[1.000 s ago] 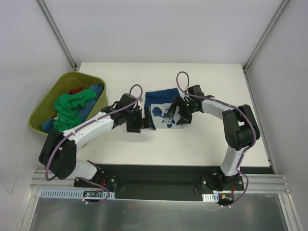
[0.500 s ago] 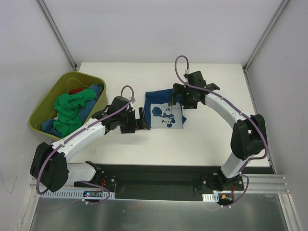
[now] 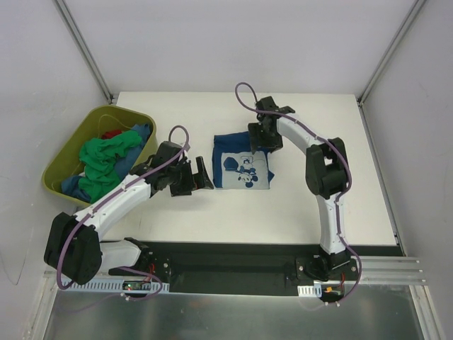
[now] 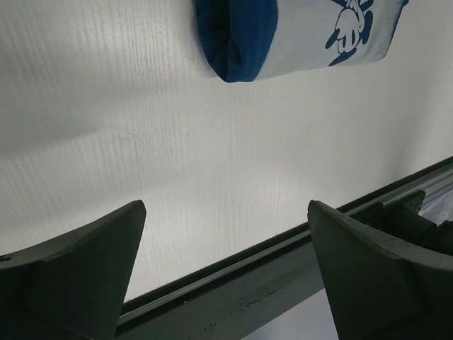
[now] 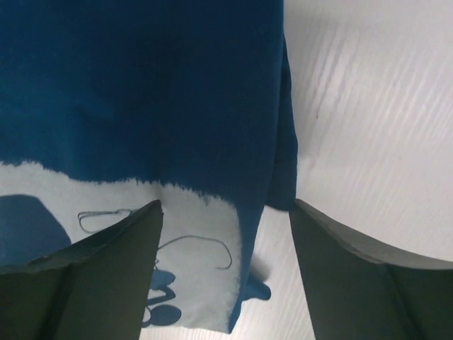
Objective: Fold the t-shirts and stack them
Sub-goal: Put the neatly folded tshirt into the corner of the board with the right arm
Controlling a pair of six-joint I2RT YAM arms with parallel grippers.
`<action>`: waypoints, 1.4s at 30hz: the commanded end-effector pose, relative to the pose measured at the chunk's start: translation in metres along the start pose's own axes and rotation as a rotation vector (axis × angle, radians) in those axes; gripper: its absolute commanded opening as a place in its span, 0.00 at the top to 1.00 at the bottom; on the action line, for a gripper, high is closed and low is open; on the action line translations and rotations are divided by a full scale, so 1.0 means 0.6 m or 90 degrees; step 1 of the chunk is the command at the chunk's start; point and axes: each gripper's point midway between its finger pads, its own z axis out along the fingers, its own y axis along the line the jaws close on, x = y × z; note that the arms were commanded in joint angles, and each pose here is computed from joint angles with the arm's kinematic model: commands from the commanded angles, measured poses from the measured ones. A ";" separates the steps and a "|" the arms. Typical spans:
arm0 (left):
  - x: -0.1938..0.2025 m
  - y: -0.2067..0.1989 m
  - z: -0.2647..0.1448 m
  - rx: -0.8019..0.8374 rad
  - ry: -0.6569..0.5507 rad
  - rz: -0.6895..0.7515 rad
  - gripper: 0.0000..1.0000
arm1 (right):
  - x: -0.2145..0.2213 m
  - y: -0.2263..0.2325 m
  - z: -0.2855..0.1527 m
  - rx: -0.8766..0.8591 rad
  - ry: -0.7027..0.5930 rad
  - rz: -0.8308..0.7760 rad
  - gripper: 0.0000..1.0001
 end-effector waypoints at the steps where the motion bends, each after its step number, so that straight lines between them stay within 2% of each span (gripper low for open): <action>1: -0.006 0.017 -0.006 -0.020 -0.018 0.005 0.01 | -0.016 0.003 -0.002 -0.003 0.010 -0.025 0.33; 6: -0.011 0.024 -0.004 -0.027 -0.018 -0.005 0.01 | 0.008 0.015 0.028 -0.029 0.054 0.010 0.50; 9: -0.015 0.024 -0.005 -0.026 -0.020 -0.006 0.01 | 0.019 0.007 0.041 -0.035 0.073 0.023 0.68; 14: -0.021 0.025 -0.004 -0.031 -0.024 -0.007 0.01 | 0.025 0.002 0.040 -0.074 0.091 0.061 0.80; 15: -0.023 0.025 -0.004 -0.032 -0.025 -0.008 0.01 | 0.020 -0.008 0.038 -0.082 0.089 0.072 0.86; 18: -0.025 0.027 0.001 -0.037 -0.021 -0.009 0.01 | 0.001 -0.035 0.026 -0.097 0.072 0.072 0.92; 24: -0.038 0.041 0.021 -0.067 -0.011 -0.015 0.01 | -0.022 -0.130 0.010 -0.070 0.057 0.066 0.94; 31: -0.063 0.024 0.030 -0.059 -0.011 -0.007 0.01 | -0.054 -0.260 0.002 -0.036 0.048 0.056 0.95; 34: -0.078 0.018 0.025 -0.058 -0.027 0.006 0.01 | -0.064 -0.311 0.011 -0.018 0.044 0.048 0.91; 40: -0.102 0.023 0.019 -0.082 -0.036 -0.009 0.01 | -0.121 -0.437 0.026 0.093 -0.024 0.019 0.93; 41: -0.104 0.025 0.019 -0.088 -0.037 -0.010 0.01 | -0.114 -0.454 0.026 0.098 -0.019 0.049 0.93; 42: -0.110 0.028 0.020 -0.098 -0.039 -0.011 0.01 | -0.133 -0.448 0.015 0.066 -0.047 0.054 0.93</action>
